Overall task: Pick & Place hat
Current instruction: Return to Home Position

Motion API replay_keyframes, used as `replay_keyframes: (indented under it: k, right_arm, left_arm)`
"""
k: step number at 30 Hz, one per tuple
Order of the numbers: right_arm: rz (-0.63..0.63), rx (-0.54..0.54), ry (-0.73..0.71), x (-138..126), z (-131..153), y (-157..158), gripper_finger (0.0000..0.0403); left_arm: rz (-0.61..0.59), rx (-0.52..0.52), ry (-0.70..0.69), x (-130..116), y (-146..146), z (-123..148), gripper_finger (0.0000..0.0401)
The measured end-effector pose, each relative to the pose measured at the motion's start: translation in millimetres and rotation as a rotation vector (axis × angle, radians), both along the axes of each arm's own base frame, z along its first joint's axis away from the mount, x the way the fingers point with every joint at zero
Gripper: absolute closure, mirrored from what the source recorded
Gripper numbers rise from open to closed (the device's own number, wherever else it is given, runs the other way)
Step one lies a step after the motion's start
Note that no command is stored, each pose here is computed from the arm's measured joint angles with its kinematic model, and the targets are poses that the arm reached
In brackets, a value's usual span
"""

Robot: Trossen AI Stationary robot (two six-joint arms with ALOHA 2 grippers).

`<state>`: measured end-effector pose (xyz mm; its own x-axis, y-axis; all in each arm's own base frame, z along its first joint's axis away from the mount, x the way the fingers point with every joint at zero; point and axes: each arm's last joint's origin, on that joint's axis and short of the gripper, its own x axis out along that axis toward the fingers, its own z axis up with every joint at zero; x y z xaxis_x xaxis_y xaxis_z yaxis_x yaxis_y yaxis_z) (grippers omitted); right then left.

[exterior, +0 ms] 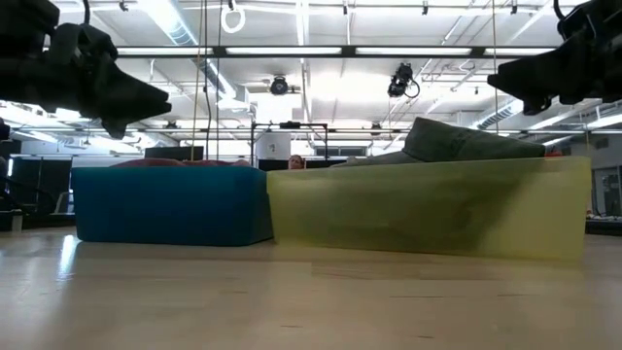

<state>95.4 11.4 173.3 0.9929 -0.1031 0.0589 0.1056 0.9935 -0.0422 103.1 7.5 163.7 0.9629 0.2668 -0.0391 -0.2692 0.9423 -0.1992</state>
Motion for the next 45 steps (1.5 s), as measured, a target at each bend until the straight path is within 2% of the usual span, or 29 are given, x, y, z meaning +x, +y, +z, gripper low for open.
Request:
replay_keyframes:
  k: [4, 45]
  right_arm:
    - [0.001, 0.028, -0.003, 0.0, 0.0, 0.0, 0.0255]
    - [0.0, 0.019, -0.003, 0.0, 0.3, 0.0, 0.0255]
  left_arm:
    - [0.001, -0.005, -0.001, 0.0, 0.0, 0.0, 0.0266]
    - [0.004, -0.011, -0.021, 0.0, 0.1, 1.4, 0.0266]
